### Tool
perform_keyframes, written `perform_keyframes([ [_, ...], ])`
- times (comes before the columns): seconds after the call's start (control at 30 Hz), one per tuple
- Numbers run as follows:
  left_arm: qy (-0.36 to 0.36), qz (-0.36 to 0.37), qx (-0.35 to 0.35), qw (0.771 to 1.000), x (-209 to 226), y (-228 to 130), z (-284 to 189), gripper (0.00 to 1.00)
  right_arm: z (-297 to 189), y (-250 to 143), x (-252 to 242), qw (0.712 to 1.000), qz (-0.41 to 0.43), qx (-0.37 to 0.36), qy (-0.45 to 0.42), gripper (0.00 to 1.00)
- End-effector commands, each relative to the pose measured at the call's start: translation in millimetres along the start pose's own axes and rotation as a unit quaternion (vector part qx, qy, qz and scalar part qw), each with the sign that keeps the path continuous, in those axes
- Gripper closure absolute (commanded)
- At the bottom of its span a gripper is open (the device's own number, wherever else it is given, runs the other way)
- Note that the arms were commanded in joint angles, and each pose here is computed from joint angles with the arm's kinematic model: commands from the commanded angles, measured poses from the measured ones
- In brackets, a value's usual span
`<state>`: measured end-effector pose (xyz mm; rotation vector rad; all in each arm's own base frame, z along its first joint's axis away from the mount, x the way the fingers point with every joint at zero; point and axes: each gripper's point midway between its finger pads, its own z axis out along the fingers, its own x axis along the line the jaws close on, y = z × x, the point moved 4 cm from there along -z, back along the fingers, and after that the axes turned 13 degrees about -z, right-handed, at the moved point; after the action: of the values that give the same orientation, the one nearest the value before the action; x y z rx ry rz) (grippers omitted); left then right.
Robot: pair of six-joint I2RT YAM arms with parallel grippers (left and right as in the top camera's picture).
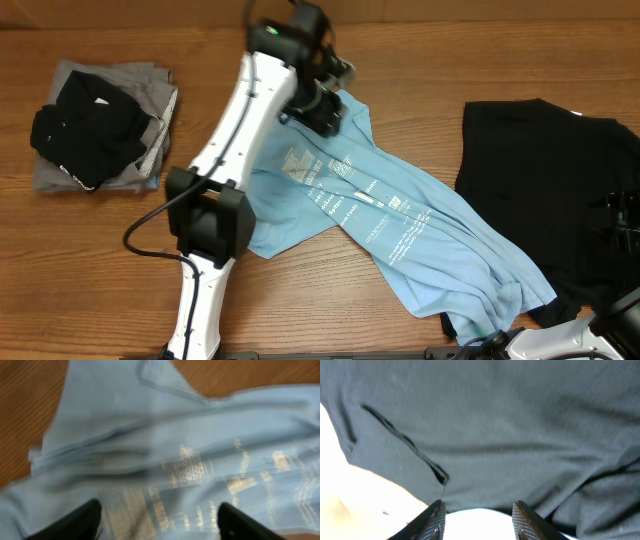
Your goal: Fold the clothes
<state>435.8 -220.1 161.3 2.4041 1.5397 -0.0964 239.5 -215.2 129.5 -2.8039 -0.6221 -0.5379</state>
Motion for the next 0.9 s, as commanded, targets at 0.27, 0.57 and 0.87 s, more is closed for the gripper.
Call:
perform_keyframes([
  [0.27, 0.062, -0.052, -0.049, 0.996, 72, 7, 69, 0.02, -3, -10, 10, 0.999, -0.041, 0.021, 0.017, 0.52],
  [0.57, 0.055, -0.055, -0.055, 0.995, 81, -5, 103, 0.13, 4, -18, 23, 0.996, -0.084, 0.035, 0.013, 0.52],
  [0.87, 0.130, -0.116, -0.055, 0.983, 122, -2, 60, 0.96, 20, -31, 22, 0.992, -0.096, 0.050, -0.057, 0.51],
])
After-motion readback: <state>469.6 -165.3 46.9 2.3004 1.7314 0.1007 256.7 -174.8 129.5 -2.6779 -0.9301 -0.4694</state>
